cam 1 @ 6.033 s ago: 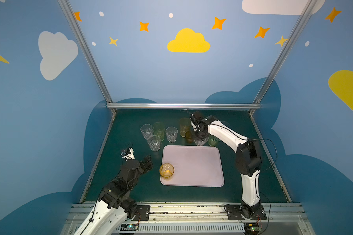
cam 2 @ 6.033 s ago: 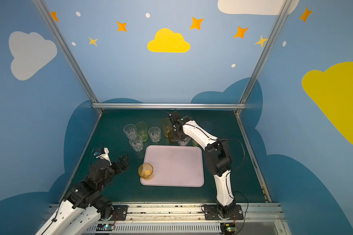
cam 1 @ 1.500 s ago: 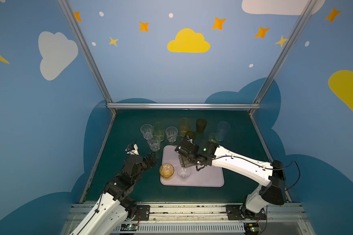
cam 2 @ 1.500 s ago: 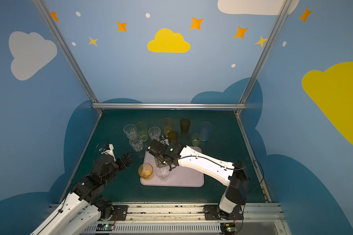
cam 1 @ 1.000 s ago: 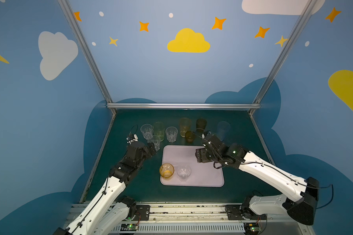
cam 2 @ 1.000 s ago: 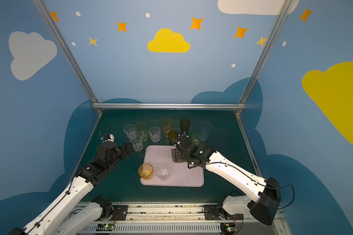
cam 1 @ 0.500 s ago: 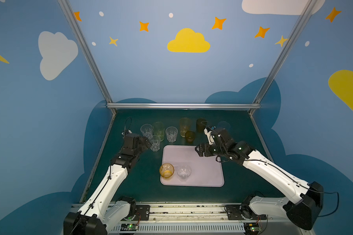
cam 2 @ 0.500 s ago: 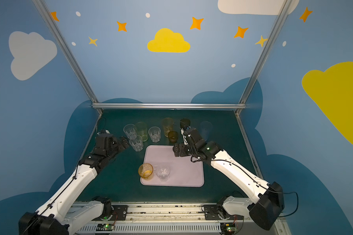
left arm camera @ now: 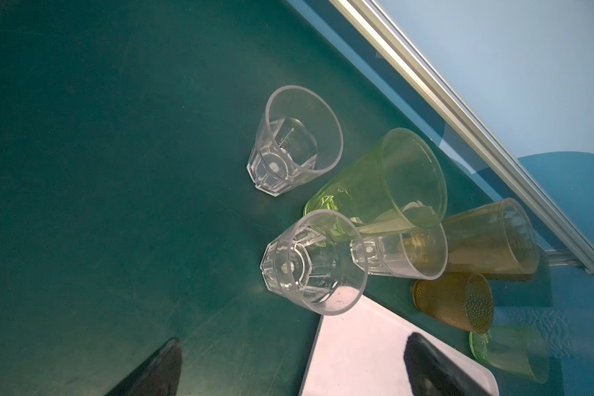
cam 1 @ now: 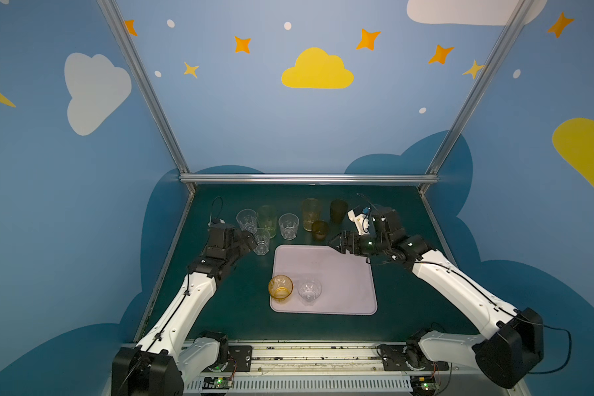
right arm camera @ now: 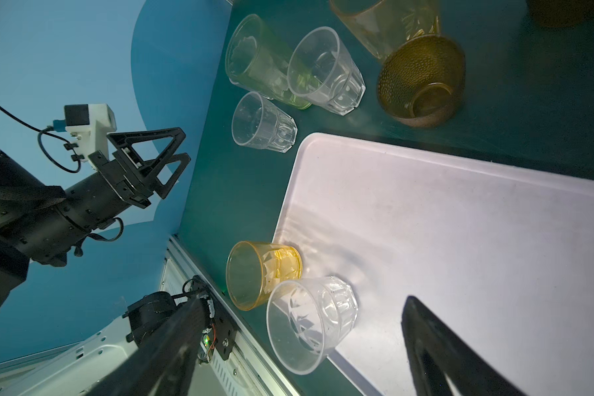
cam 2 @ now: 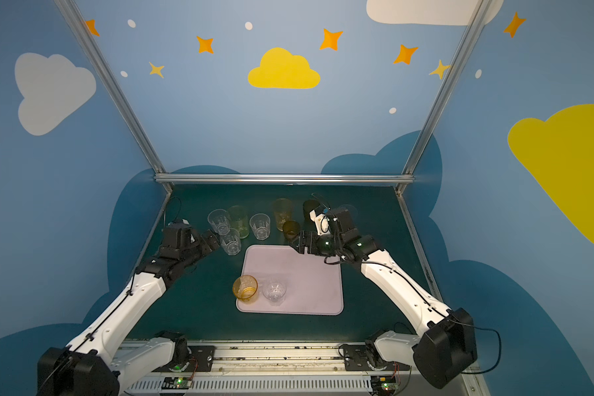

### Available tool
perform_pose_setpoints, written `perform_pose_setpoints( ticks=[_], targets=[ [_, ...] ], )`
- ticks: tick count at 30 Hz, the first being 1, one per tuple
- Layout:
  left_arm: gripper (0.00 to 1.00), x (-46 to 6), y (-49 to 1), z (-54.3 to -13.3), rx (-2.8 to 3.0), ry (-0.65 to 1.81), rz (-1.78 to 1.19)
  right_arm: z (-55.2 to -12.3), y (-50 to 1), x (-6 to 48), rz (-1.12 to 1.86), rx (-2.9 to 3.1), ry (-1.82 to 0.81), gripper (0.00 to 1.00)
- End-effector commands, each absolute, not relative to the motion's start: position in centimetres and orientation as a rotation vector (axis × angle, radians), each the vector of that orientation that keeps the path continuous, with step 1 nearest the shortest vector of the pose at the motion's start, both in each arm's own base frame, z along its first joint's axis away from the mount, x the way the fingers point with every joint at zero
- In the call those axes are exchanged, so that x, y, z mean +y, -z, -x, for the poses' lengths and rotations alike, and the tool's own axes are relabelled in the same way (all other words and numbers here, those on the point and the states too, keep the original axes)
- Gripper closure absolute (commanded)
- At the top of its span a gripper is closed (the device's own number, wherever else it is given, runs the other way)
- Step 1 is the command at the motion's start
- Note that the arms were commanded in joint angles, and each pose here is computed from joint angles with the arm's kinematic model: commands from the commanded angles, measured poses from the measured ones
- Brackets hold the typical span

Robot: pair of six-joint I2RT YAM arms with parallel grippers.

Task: Place the glasses into the tray
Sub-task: Pick up the glass from the middle-left of the table.

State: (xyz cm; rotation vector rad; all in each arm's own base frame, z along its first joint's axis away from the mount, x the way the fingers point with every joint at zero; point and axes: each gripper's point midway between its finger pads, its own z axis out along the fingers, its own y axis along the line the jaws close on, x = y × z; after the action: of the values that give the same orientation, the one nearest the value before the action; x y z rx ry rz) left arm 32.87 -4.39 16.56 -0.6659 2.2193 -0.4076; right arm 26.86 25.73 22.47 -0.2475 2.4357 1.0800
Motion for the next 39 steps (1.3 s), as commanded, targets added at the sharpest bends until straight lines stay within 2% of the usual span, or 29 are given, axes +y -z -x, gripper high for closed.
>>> perform_pose_setpoints(
  ticks=[1, 11, 25, 39],
  targets=[
    [0.00, -4.7, -16.6, -33.5, 2.219, 0.428, 0.658, -26.8, -22.9, 25.7, 0.247, 2.425, -1.098, 0.09],
    [0.01, -5.3, -15.5, -34.1, 2.274, 0.445, 0.655, -27.0, -22.7, 25.1, 0.230, 2.423, -1.057, 0.09],
    [0.13, -6.1, -15.1, -34.9, 2.313, 0.466, 0.624, -26.9, -23.1, 25.5, 0.246, 2.396, -1.108, 0.10],
    [0.30, -6.5, -14.5, -35.8, 2.314, 0.494, 0.636, -26.8, -22.7, 24.7, 0.223, 2.405, -1.057, 0.10]
  ],
)
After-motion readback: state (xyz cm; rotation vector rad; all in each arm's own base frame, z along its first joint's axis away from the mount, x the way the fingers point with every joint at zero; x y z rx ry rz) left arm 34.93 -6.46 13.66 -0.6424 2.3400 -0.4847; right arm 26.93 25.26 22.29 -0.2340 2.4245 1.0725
